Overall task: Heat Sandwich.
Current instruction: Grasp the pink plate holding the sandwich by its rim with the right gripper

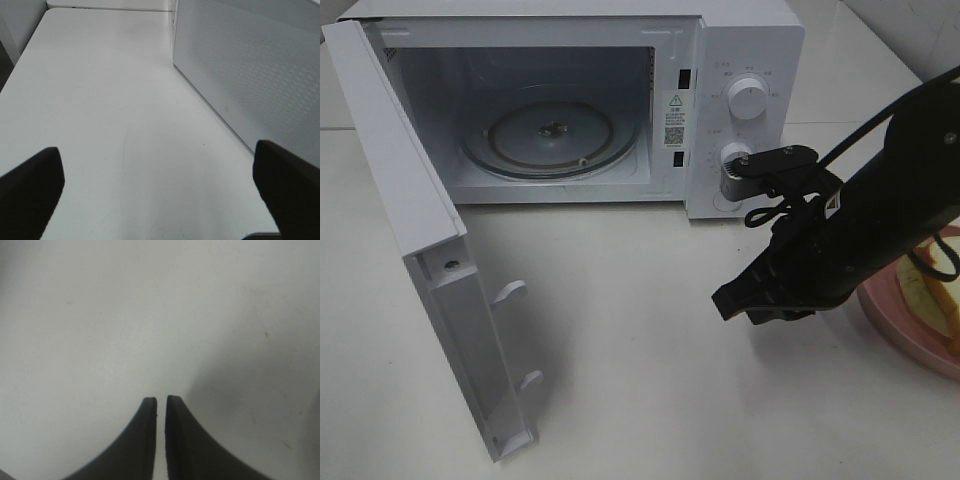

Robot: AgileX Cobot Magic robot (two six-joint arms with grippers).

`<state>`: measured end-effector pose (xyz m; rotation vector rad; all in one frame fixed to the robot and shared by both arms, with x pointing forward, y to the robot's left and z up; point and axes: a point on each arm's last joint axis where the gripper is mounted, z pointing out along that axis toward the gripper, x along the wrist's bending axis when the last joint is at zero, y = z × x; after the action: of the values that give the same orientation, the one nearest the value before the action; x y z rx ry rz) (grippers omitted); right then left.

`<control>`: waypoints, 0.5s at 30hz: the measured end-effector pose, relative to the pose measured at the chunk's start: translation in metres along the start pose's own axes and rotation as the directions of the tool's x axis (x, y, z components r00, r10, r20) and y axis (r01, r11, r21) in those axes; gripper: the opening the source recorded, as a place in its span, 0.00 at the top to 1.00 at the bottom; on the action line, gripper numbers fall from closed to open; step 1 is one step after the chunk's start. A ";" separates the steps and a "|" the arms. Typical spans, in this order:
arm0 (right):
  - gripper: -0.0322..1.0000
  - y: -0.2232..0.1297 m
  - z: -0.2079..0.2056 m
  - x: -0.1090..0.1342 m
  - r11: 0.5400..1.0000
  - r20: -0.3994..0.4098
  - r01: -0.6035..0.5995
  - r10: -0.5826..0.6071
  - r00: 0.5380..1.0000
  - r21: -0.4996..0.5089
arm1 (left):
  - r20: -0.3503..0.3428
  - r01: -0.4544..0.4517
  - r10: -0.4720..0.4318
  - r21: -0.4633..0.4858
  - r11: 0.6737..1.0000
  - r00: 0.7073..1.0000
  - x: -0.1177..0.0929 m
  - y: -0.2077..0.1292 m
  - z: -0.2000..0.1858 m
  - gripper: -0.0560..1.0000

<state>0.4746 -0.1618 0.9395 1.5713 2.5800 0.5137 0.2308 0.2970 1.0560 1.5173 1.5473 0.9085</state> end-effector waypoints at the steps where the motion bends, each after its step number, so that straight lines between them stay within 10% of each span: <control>1: 0.87 0.000 -0.004 -0.001 1.000 0.008 0.022 -0.022 1.000 0.013 | 0.000 0.000 0.000 0.000 1.000 1.000 0.000 0.000 0.000 0.03; 15: 0.44 0.004 -0.049 -0.038 0.991 0.116 -0.075 0.062 0.991 0.111 | 0.000 0.000 0.000 0.000 1.000 1.000 0.000 0.000 0.000 0.03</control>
<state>0.4839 -0.2054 0.9828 1.6770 2.5209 0.2776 0.2308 0.2970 1.0560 1.5173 1.5473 0.9085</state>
